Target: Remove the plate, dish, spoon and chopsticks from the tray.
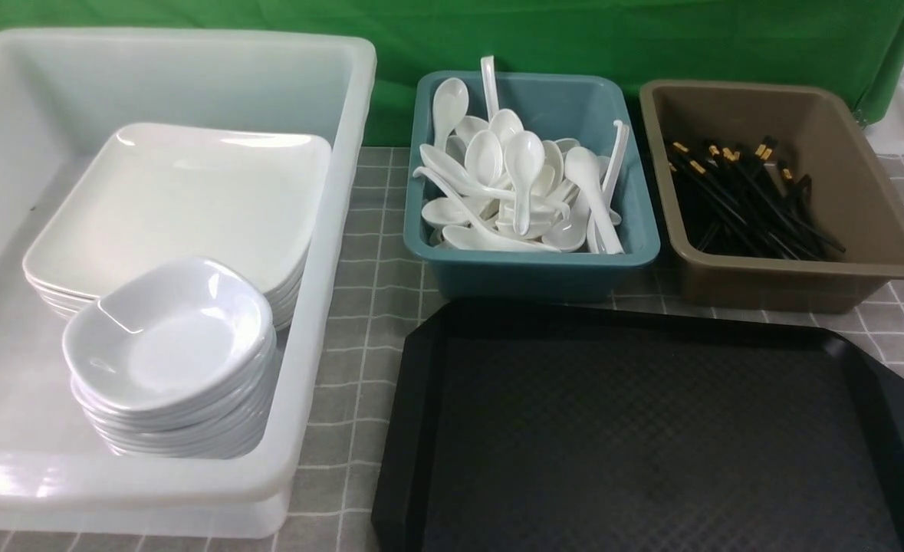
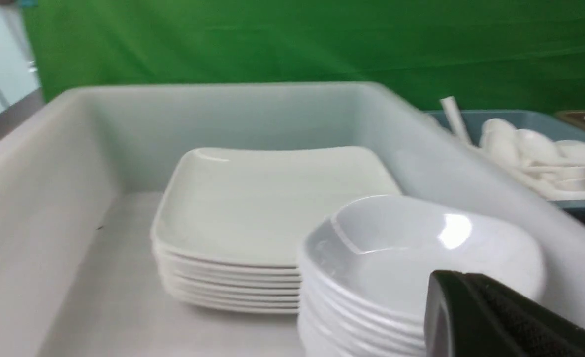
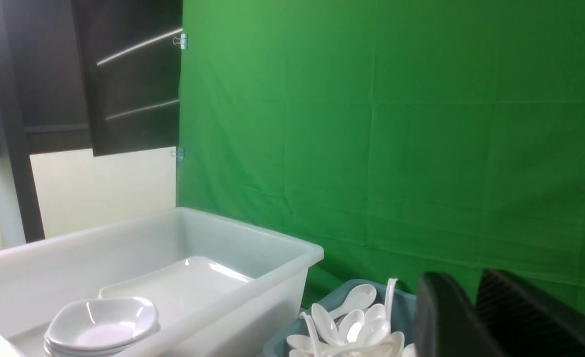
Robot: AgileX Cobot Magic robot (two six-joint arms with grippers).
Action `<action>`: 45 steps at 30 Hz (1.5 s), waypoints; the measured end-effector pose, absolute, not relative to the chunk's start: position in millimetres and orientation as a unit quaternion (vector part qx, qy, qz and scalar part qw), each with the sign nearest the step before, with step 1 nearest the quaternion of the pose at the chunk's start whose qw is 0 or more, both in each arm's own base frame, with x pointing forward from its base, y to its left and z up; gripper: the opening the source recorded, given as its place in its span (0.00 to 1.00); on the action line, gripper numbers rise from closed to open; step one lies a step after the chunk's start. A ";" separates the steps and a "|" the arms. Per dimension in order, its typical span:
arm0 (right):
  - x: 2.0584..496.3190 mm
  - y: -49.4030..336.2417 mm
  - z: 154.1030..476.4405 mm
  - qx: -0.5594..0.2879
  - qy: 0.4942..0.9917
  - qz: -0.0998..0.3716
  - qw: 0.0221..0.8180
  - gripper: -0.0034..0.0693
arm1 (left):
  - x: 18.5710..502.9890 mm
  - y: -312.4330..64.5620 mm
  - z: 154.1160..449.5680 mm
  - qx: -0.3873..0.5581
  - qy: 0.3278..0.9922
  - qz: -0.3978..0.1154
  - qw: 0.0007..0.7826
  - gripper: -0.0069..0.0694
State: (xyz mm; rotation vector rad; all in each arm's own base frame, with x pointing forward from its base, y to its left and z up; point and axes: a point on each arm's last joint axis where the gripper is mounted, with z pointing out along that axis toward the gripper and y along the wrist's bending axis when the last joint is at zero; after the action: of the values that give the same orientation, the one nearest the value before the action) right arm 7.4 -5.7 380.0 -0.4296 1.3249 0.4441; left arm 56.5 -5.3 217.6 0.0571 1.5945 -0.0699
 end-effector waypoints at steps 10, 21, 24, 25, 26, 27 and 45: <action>7.4 -5.7 379.9 -0.196 0.605 0.203 0.744 0.30 | 56.0 -1.7 192.6 -0.002 0.749 -0.009 0.662 0.09; 7.5 -5.8 379.7 -0.196 0.606 0.202 0.744 0.32 | 56.0 -1.7 192.5 -0.003 0.749 -0.011 0.662 0.09; 7.5 -5.8 379.7 -0.196 0.606 0.202 0.744 0.34 | 56.0 -1.7 192.5 -0.003 0.749 -0.011 0.662 0.10; 7.5 -5.8 379.7 -0.196 0.606 0.202 0.744 0.34 | 56.0 -1.7 192.5 -0.003 0.749 -0.011 0.662 0.09; 7.5 -5.8 379.7 -0.196 0.606 0.202 0.744 0.34 | 56.0 -1.7 192.5 -0.003 0.749 -0.011 0.662 0.09; 7.5 -5.8 379.7 -0.196 0.606 0.202 0.744 0.34 | 56.0 -1.7 192.5 -0.004 0.749 -0.012 0.662 0.09; 5.0 1.3 378.3 -0.222 0.600 0.229 0.734 0.37 | 56.0 -1.7 192.5 -0.003 0.749 -0.010 0.662 0.10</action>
State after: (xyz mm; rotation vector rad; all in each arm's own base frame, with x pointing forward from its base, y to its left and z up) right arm 5.0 1.3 378.3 -0.4882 1.3183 0.5046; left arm 56.0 -1.7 192.5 -0.0067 1.6941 -0.0233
